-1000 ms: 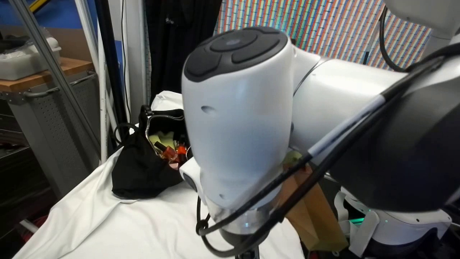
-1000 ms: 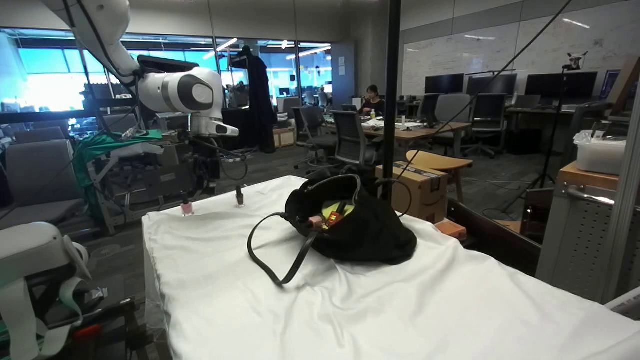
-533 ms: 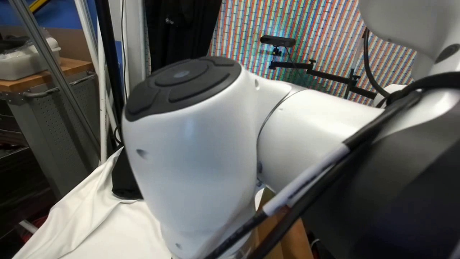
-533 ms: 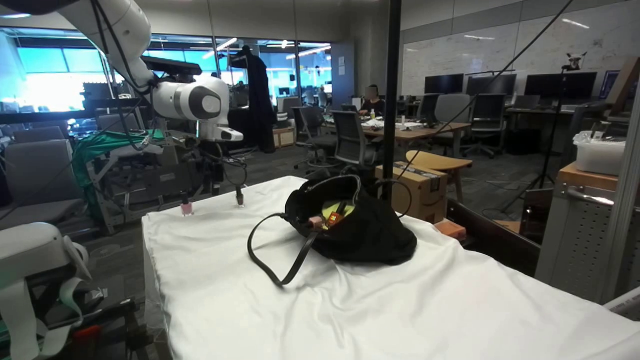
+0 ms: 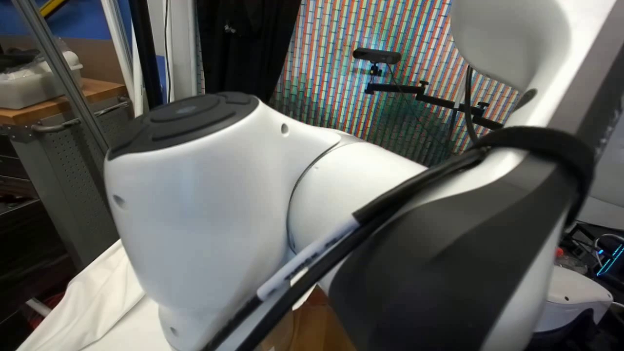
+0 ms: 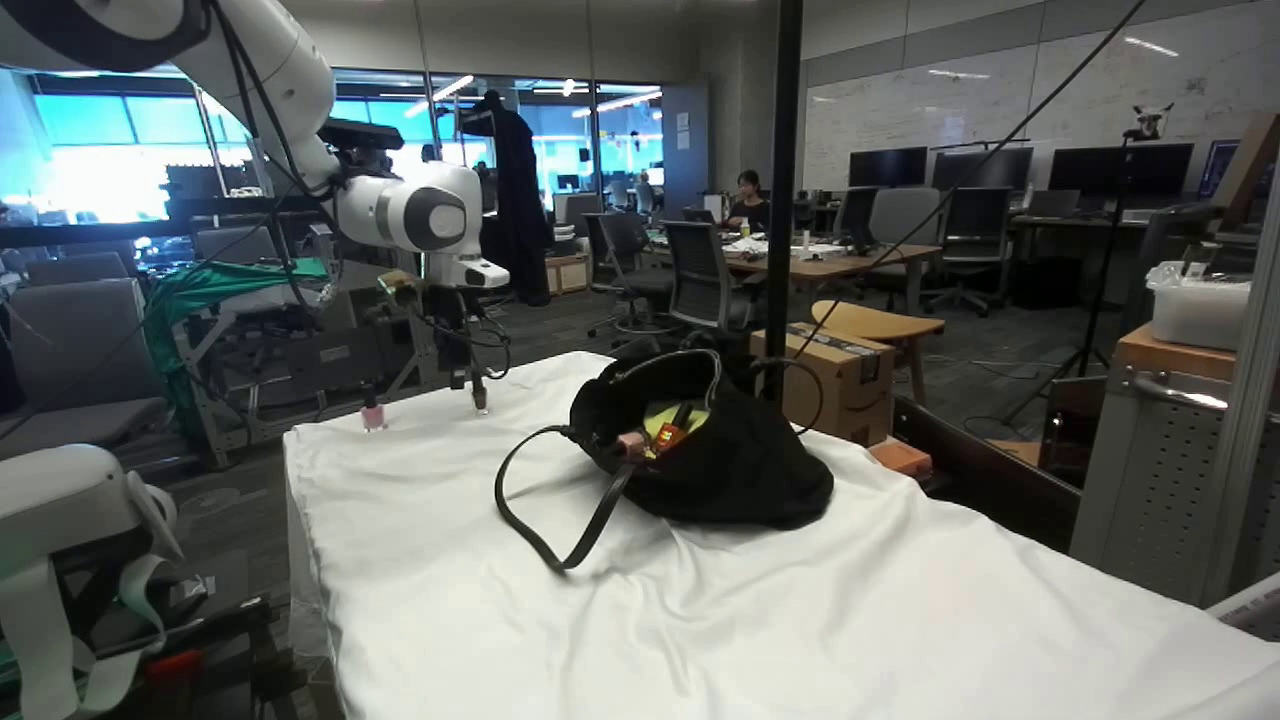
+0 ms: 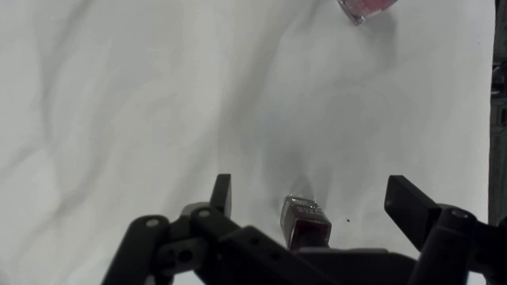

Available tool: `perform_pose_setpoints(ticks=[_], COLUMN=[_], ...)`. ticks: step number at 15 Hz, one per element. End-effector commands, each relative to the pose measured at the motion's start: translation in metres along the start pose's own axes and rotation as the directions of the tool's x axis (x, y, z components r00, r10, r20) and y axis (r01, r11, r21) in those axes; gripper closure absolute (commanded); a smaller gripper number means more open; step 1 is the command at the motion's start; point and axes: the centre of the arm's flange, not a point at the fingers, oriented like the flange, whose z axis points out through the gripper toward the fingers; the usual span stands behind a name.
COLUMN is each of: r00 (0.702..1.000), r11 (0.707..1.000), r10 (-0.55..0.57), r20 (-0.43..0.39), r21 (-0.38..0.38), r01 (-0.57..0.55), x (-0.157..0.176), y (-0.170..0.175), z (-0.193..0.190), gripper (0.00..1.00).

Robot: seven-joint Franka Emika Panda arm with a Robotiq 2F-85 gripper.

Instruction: Pick up the nail polish and put them in the bag

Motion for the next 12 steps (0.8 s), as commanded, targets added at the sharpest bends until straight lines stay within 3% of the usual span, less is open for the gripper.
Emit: perform_pose_setpoints(ticks=[1,12], r00=[0.999,0.992], r11=[0.999,0.994], r10=[0.04,0.112], r20=[-0.03,-0.061], r21=[0.028,0.02], r01=[-0.039,-0.111], x=[0.02,0.062], y=[-0.013,-0.008], z=[0.003,0.034], gripper=[0.0,0.0])
